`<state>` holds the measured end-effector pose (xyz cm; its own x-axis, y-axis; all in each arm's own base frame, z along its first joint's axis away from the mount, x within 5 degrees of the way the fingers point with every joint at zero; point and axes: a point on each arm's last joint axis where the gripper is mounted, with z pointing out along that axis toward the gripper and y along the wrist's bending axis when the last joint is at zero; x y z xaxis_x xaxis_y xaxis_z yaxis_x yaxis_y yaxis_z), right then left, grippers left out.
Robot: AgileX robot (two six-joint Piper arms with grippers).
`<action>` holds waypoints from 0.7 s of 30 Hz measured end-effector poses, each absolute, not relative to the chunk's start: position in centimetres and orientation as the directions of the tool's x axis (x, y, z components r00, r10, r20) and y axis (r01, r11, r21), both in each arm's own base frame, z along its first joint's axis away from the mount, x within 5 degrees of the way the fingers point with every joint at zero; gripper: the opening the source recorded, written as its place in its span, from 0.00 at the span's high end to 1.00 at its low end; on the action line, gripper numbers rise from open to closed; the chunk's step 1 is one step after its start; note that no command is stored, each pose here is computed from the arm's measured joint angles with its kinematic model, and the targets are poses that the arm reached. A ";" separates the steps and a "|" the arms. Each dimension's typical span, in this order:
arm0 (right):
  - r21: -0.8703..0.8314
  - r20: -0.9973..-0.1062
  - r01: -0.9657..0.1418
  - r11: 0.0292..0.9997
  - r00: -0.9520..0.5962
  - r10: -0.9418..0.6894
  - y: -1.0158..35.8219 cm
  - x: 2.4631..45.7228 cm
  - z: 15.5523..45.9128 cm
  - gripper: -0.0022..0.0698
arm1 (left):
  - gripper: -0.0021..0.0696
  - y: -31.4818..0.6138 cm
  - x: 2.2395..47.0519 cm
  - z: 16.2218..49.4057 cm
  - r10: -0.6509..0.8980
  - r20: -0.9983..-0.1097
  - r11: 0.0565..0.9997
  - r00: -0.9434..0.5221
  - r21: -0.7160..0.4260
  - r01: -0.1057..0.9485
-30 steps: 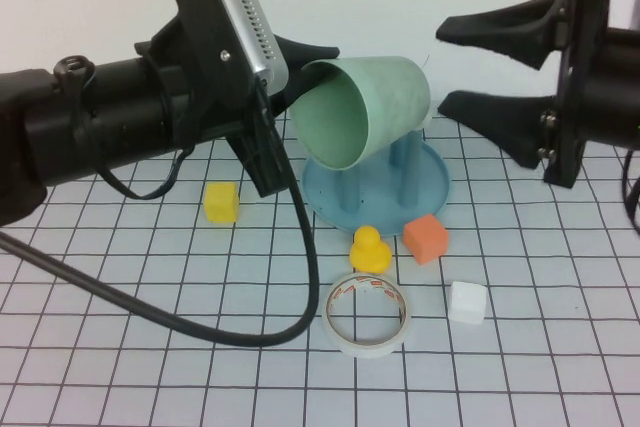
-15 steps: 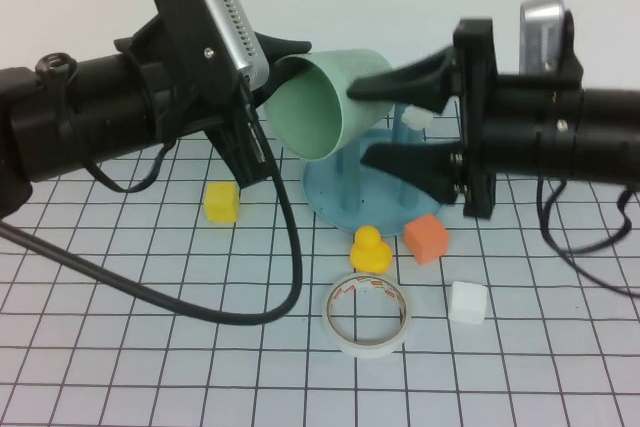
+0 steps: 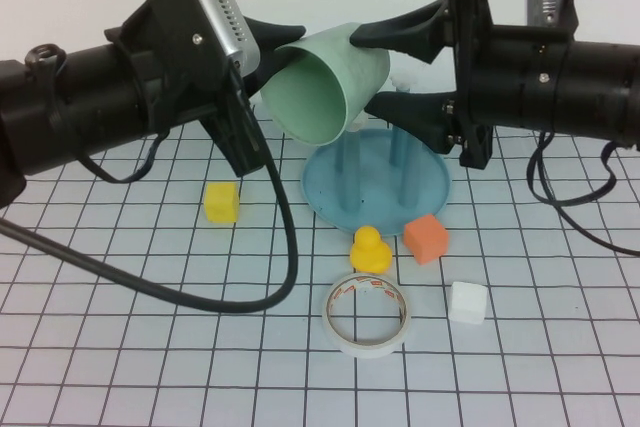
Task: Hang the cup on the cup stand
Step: Adjust the cup with two arms
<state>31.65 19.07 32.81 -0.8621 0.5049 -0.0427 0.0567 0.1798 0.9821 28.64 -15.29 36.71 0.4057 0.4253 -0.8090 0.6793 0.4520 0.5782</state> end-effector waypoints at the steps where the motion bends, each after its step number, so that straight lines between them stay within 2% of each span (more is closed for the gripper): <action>1: 0.982 -0.042 0.056 0.179 -0.864 0.501 19.1 31.7 32.8 0.28 | 0.95 -15.3 28.6 36.7 0.426 -0.809 0.452 0.406 0.579 0.679; 21: 0.984 -0.009 0.075 0.159 -0.881 0.474 19.7 32.7 32.3 0.30 | 0.95 -15.1 28.8 36.6 0.448 -0.798 0.459 0.402 0.591 0.663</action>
<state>32.70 19.74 32.26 -0.8805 0.4739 -0.0093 0.0749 0.1586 0.9845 28.84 -15.08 36.65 0.4019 0.4484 -0.7984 0.6629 0.4590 0.5915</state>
